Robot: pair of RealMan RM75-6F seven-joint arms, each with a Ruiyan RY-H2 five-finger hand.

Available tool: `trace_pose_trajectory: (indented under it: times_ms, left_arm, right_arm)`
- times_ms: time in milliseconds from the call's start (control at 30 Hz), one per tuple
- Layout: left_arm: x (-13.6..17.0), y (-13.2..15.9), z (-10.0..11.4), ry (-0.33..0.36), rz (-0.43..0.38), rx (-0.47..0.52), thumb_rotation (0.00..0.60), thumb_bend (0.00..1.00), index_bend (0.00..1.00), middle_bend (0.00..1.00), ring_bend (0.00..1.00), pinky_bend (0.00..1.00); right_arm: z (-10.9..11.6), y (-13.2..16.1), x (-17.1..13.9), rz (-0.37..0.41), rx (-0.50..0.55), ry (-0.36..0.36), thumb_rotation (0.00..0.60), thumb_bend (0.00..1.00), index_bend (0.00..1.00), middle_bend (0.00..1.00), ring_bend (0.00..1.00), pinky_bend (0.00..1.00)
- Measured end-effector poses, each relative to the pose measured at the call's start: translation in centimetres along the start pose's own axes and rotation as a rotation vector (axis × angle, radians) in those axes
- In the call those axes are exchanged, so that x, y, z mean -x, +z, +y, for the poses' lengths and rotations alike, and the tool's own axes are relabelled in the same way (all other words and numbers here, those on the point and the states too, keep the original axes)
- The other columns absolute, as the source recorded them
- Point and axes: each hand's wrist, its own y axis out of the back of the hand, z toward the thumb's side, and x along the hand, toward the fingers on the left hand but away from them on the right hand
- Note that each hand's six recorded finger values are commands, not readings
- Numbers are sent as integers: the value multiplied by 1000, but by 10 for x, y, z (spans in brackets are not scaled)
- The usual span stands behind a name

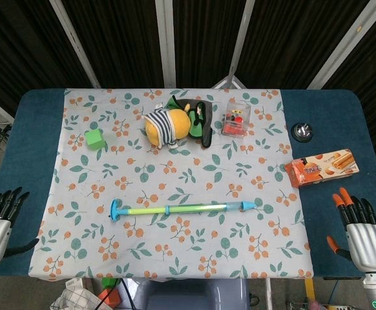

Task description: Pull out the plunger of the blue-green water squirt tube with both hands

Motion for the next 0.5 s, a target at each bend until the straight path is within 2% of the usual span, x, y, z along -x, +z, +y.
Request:
trace_pose_trajectory:
  times_ms: [300, 500]
  left_arm:
    - [-5, 2, -4, -24, 4, -8, 600, 162, 132, 1, 0, 0]
    - [-27, 17, -10, -52, -12, -43, 600, 224, 283, 80, 0, 0]
  right_arm:
    - [-2, 7, 2, 22, 8, 11, 600, 308, 0, 0, 0, 0]
    - [-7, 14, 5, 38, 16, 30, 600, 309, 0, 0, 0, 0]
